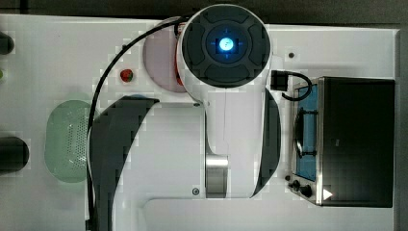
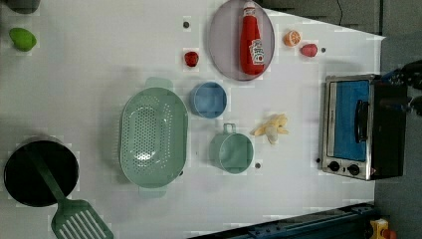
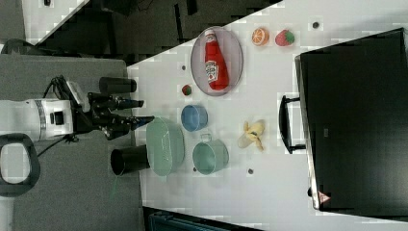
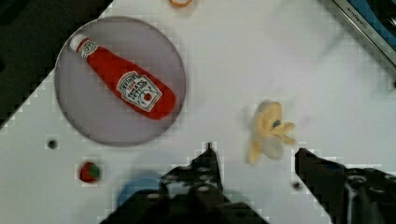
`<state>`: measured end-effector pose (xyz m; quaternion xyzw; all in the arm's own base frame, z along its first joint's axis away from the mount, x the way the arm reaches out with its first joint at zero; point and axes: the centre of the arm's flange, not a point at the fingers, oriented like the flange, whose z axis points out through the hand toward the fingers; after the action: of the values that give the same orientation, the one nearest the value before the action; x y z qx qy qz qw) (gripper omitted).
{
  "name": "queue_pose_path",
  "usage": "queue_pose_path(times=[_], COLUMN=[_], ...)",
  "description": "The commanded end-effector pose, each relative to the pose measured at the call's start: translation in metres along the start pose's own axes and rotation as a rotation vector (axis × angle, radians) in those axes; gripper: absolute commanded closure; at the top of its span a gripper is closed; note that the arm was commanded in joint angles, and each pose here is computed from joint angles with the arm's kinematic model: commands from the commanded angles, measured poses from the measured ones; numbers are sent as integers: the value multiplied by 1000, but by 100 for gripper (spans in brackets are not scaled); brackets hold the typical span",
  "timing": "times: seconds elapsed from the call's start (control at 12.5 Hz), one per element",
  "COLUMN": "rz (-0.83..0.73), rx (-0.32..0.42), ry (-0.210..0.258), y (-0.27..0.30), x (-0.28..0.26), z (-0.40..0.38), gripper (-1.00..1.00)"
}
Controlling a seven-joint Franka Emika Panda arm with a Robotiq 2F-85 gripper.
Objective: Pick banana from table and place on oven.
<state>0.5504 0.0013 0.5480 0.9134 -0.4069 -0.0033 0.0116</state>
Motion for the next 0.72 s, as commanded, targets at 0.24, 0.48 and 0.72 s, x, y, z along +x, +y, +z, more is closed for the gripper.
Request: queue_pose_path(times=[0.24, 0.48, 0.72], rz=[71, 71, 70], rx=[51, 37, 2], ry=[-14, -25, -53], y=[155, 151, 133], x=[-107, -105, -90], z=[-85, -77, -41], gripper=[-100, -100, -100])
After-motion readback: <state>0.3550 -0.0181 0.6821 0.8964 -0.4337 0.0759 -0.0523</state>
